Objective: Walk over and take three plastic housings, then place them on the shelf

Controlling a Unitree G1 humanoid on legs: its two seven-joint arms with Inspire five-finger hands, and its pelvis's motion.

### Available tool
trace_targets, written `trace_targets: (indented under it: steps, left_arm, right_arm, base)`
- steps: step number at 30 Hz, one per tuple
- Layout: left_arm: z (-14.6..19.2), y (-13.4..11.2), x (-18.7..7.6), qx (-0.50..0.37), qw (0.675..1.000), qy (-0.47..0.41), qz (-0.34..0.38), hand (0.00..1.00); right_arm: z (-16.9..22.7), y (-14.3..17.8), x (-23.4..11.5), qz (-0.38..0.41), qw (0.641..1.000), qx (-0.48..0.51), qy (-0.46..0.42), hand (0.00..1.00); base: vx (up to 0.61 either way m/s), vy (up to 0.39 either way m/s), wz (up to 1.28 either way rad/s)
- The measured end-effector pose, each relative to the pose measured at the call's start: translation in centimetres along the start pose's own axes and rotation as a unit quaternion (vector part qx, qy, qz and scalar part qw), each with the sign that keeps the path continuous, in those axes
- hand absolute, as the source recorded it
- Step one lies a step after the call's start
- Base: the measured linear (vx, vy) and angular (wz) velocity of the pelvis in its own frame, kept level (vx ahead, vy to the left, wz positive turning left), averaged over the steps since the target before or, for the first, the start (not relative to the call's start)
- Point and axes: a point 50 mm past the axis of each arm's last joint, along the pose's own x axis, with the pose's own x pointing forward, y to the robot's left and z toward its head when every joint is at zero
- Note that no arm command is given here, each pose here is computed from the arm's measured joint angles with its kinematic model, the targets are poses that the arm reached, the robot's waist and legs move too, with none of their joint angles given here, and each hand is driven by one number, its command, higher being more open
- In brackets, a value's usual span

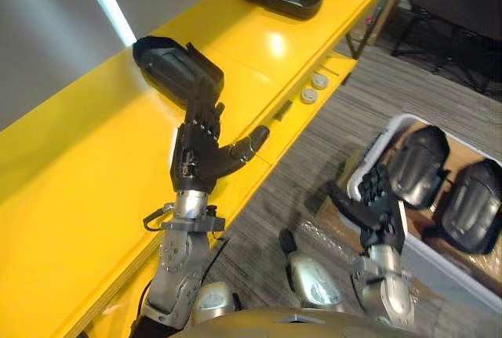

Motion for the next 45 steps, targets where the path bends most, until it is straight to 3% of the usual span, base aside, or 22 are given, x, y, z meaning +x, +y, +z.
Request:
trace_targets:
  steps: [4,6,11,14,18,21,26,31,36,40,45]
  left_arm:
    - [0.0,-0.2,0.2,0.001,1.0,0.001,-0.003,1.0]
    - [-0.1,0.0,0.2,0.003,1.0,0.005,-0.005,1.0]
    - [-0.6,1.3,0.1,-0.012,0.999,0.02,0.027,1.0]
    - [-1.0,2.2,0.0,-0.03,0.998,0.031,0.049,1.0]
    - [-2.9,1.0,-1.2,-0.092,0.99,0.08,0.072,1.0]
    - [-3.7,0.3,-2.2,-0.144,0.982,0.11,0.046,1.0]
    - [-3.6,0.3,-2.0,-0.142,0.984,0.106,0.03,1.0]
    - [-3.3,1.7,-2.0,-0.112,0.987,0.109,0.023,1.0]
    - [-3.0,1.9,-0.4,-0.065,0.992,0.105,-0.014,1.0]
    - [-3.6,1.8,-0.4,-0.047,0.991,0.123,-0.027,1.0]
    - [-4.6,1.6,-0.4,-0.03,0.989,0.141,-0.042,1.0]
  right_arm:
    - [0.5,2.5,1.8,0.075,0.997,0.005,-0.016,1.0]
    - [0.7,5.6,3.2,0.109,0.993,0.014,-0.033,1.0]
    - [0.9,8.7,4.7,0.124,0.99,-0.023,-0.067,1.0]
    - [0.6,8.0,4.3,0.111,0.991,-0.035,-0.058,1.0]
    - [0.2,3.6,4.5,0.07,0.99,-0.115,-0.032,1.0]
    - [0.5,-0.3,3.7,0.03,0.987,-0.156,-0.008,1.0]
    - [0.4,-0.8,3.9,0.028,0.989,-0.143,0.0,1.0]
    - [0.3,0.2,7.2,-0.001,0.99,-0.137,-0.008,1.0]
    - [3.6,0.8,13.4,-0.087,0.988,-0.114,-0.06,1.0]
    - [9.6,2.7,17.8,-0.13,0.977,-0.089,-0.145,1.0]
    - [16.5,3.9,20.4,-0.133,0.961,-0.098,-0.222,1.0]
  base:
    - [-0.34,0.056,-0.78]
    - [-0.2,-0.075,-0.45]
    - [-0.16,-0.28,-0.51]
    - [-0.22,-0.518,-0.67]
    - [-0.15,-0.507,-0.54]
    - [-0.04,-0.185,-0.69]
    - [-0.07,0.001,-0.45]
    - [-0.1,0.115,-0.12]
    - [-0.13,0.034,0.15]
    - [-0.08,-0.02,0.07]
    - [-0.01,-0.001,0.0]
